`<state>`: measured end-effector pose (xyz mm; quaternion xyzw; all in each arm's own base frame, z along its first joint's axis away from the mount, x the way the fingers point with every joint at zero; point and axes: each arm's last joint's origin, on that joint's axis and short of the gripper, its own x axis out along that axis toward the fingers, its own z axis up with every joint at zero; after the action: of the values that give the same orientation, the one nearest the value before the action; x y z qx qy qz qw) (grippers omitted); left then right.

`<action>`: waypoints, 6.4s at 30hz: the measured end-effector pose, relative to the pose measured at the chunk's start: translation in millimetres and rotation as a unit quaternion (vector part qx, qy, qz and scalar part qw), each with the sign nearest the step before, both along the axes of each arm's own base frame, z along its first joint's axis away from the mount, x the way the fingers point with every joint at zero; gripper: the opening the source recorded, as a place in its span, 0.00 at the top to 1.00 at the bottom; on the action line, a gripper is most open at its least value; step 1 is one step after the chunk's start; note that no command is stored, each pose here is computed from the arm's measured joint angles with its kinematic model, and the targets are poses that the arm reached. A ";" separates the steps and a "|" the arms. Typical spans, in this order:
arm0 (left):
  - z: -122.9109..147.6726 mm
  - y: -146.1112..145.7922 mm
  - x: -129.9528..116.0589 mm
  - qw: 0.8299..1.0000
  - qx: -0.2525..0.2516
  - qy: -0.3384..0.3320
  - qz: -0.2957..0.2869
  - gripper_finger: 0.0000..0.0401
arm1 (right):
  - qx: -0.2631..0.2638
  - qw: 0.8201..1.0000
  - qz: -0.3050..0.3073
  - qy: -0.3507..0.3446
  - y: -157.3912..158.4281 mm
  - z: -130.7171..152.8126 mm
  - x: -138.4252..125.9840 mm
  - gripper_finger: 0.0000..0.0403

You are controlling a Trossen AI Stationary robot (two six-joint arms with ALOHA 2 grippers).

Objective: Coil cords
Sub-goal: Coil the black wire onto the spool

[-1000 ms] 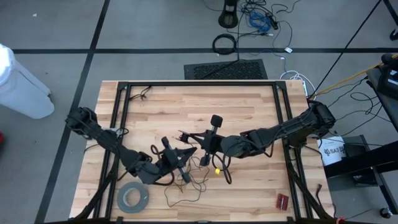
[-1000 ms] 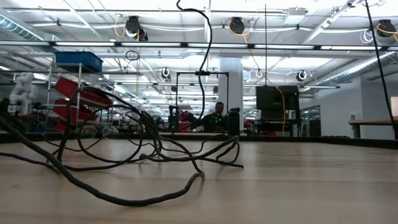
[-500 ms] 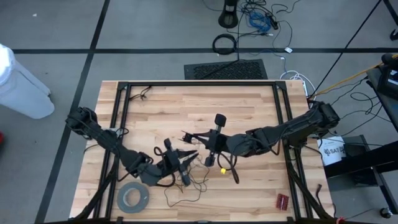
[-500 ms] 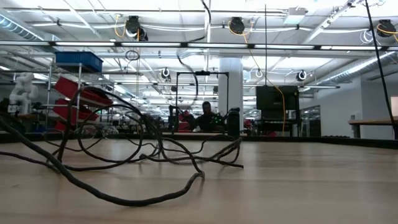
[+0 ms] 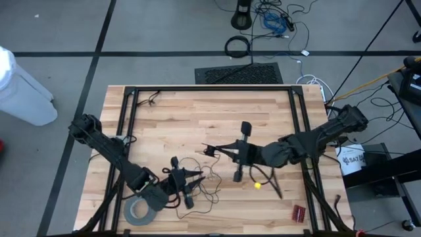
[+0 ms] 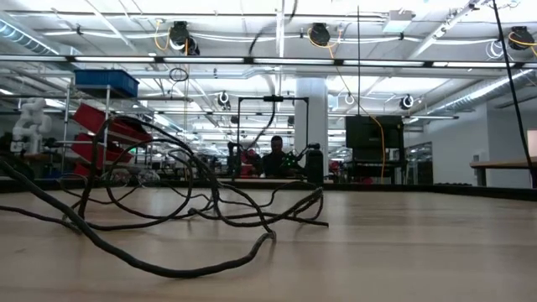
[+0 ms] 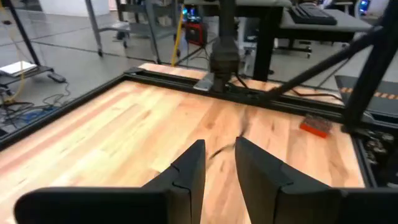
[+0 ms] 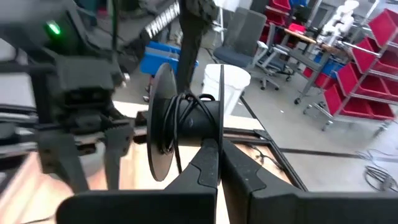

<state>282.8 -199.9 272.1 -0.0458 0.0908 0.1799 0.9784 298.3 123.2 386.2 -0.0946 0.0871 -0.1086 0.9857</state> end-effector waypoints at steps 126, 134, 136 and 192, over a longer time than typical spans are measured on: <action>104.6 15.8 -60.0 0.993 0.068 -0.042 -0.085 1.00 | -0.069 0.989 -0.026 0.127 -7.7 -31.3 4.7 1.00; 100.8 29.3 -29.9 0.994 0.068 -0.060 -0.058 1.00 | -0.043 0.994 -0.050 0.083 -17.2 -32.8 24.7 1.00; 97.0 31.0 -19.0 0.993 0.064 -0.066 -0.069 1.00 | -0.043 0.994 -0.052 0.081 -17.6 -33.4 26.0 1.00; 36.7 19.9 28.6 0.988 0.022 0.004 -0.156 0.66 | 0.034 0.998 0.050 0.023 8.5 11.4 -34.1 1.00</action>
<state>311.4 -179.9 308.8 -0.0088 0.0970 0.0274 0.9949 264.2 131.7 397.6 -0.0680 0.1088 -0.0544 0.9902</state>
